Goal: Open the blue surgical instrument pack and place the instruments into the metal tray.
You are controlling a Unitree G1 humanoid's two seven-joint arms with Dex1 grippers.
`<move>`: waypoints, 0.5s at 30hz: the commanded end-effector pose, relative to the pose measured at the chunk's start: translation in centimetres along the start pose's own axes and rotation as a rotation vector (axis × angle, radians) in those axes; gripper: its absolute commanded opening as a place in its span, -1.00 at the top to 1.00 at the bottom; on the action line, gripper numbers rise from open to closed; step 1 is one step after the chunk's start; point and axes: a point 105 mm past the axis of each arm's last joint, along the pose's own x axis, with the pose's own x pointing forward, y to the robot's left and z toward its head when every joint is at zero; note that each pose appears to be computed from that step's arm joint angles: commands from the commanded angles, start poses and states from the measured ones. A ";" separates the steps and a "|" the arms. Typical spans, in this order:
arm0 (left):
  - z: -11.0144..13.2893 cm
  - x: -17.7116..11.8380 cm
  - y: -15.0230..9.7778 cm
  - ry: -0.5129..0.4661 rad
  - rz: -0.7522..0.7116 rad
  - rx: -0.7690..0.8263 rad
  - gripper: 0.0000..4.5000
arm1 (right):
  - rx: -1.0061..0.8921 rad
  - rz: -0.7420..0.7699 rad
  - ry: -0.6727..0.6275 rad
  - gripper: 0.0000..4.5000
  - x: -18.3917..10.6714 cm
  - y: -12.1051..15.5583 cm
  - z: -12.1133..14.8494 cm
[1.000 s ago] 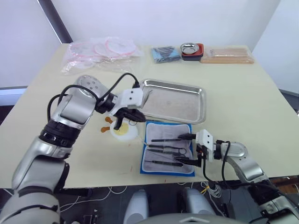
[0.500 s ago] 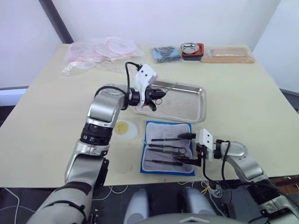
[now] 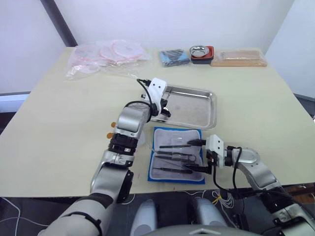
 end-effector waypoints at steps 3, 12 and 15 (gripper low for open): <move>0.4 -0.1 1.0 0.025 0.063 -0.060 0.97 | 0.208 -0.002 0.285 -1.00 -1.4 2.7 -8.4; -0.6 0.1 3.1 0.073 0.133 -0.058 0.97 | 0.202 0.003 0.287 -1.00 -1.4 2.7 -8.3; -0.8 0.3 3.3 0.079 0.142 -0.049 0.97 | 0.200 0.004 0.287 -1.00 -1.4 2.6 -8.3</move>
